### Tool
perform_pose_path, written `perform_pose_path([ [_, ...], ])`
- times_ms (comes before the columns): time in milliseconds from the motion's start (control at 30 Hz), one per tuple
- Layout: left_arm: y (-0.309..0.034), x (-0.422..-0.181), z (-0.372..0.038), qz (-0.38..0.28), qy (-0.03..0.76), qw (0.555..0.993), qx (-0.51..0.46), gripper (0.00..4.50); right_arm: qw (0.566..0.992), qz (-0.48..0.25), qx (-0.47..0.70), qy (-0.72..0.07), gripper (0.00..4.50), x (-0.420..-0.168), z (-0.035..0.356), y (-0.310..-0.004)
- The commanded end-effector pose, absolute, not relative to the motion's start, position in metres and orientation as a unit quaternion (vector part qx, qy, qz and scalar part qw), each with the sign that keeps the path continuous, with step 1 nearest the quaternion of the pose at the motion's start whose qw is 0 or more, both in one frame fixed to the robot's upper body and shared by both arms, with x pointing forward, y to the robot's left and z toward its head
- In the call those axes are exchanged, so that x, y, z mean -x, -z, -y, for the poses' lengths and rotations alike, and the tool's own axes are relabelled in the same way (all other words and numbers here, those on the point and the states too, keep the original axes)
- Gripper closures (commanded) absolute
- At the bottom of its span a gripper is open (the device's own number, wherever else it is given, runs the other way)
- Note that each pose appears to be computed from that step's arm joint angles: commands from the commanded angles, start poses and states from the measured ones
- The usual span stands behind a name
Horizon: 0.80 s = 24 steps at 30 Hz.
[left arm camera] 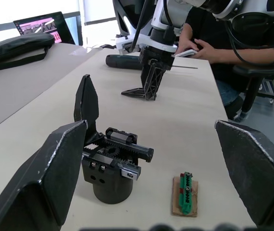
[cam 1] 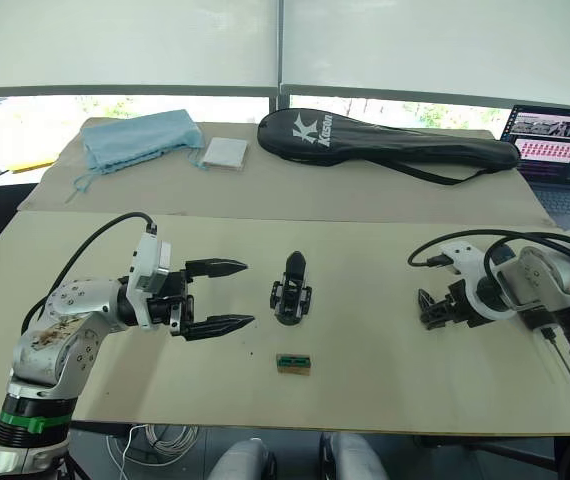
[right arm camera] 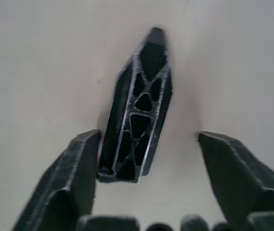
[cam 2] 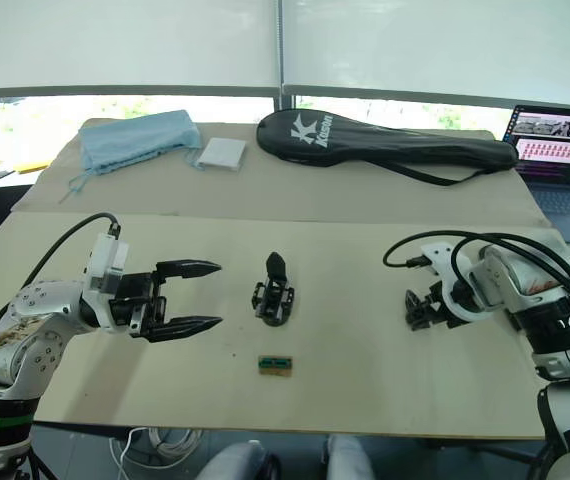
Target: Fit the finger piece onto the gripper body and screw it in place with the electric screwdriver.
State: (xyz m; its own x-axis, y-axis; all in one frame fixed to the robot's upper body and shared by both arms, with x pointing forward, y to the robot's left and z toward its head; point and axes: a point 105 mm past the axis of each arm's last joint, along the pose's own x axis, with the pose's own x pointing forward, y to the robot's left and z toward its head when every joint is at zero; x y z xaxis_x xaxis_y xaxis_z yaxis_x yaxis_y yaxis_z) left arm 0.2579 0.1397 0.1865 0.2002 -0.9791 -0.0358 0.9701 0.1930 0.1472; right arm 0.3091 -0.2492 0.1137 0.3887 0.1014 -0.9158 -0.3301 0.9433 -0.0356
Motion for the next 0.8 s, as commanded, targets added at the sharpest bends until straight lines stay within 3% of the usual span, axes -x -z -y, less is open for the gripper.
perform_pose_path([
  [33,-0.196,-0.252,-0.139,0.051,0.638,0.764,-0.08,0.0,0.811,-0.556,0.102,-0.151,2.55,-0.298,0.245,-0.104],
  [100,-0.195,-0.252,-0.14,0.051,0.637,0.765,-0.08,0.0,0.81,-0.557,0.103,-0.153,3.31,-0.294,0.246,-0.102],
  [133,-0.195,-0.252,-0.14,0.052,0.637,0.765,-0.081,0.0,0.811,-0.555,0.103,-0.155,3.4,-0.293,0.246,-0.103],
  [267,-0.198,-0.255,-0.14,0.059,0.631,0.77,-0.073,0.0,0.831,-0.52,0.101,-0.169,3.4,-0.296,0.243,-0.112],
  [367,-0.207,-0.259,-0.138,0.075,0.616,0.783,-0.037,0.0,0.87,-0.433,0.114,-0.208,3.4,-0.308,0.236,-0.134],
  [467,-0.228,-0.269,-0.131,0.104,0.578,0.808,0.052,0.0,0.913,-0.279,0.18,-0.239,3.4,-0.32,0.227,-0.177],
  [567,-0.244,-0.278,-0.123,0.123,0.542,0.822,0.121,0.0,0.925,-0.139,0.241,-0.258,3.4,-0.319,0.21,-0.214],
  [700,-0.267,-0.295,-0.107,0.146,0.503,0.828,0.2,0.0,0.911,0.053,0.302,-0.276,3.4,-0.31,0.165,-0.253],
  [800,-0.267,-0.305,-0.09,0.132,0.493,0.833,0.211,0.0,0.896,0.139,0.314,-0.282,3.4,-0.303,0.137,-0.269],
])
